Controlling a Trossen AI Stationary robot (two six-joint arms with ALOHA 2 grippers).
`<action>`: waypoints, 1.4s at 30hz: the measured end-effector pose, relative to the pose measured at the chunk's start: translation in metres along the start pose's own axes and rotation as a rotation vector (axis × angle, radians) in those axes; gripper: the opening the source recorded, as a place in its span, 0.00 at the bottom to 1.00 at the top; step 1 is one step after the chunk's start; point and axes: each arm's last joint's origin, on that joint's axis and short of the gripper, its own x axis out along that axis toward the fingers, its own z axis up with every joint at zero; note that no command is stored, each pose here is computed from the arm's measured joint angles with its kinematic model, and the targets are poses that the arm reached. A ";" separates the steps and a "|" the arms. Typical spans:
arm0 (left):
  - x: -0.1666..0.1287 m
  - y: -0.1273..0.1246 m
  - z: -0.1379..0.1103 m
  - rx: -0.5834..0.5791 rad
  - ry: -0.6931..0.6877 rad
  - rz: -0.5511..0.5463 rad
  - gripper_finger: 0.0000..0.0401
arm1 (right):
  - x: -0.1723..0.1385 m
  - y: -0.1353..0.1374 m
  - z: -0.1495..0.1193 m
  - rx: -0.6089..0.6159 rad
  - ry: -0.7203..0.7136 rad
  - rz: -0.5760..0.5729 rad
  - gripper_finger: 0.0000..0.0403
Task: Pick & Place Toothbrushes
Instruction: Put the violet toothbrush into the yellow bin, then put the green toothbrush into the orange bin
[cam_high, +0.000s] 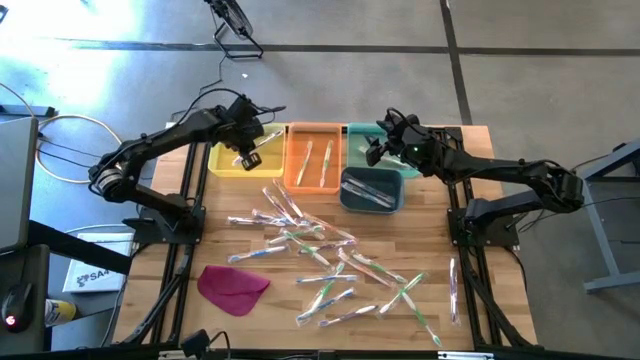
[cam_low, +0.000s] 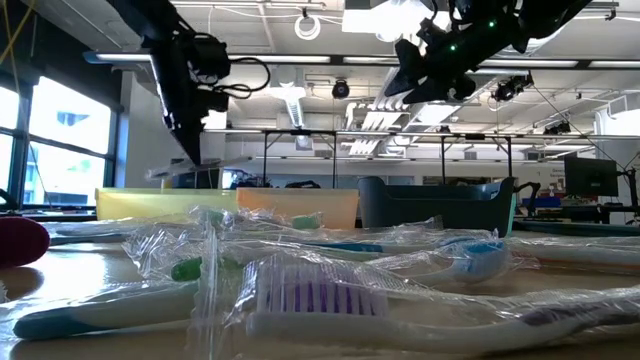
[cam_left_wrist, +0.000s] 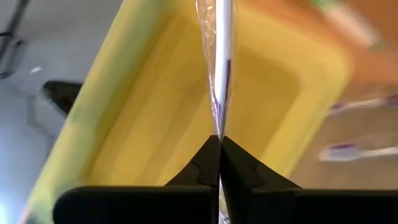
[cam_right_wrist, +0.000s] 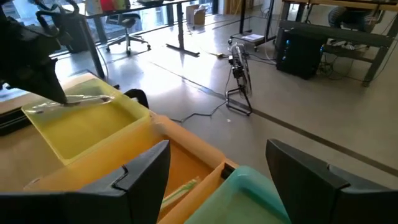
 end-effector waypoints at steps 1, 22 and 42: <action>0.002 0.000 -0.002 0.010 0.018 0.027 0.00 | 0.000 0.000 0.000 0.000 0.000 -0.001 0.64; 0.046 -0.010 -0.039 0.041 0.115 0.176 0.00 | 0.000 0.000 0.000 -0.001 0.002 -0.001 0.64; 0.047 -0.008 -0.033 0.009 0.040 0.197 0.20 | 0.000 -0.001 -0.004 -0.015 0.034 -0.006 0.64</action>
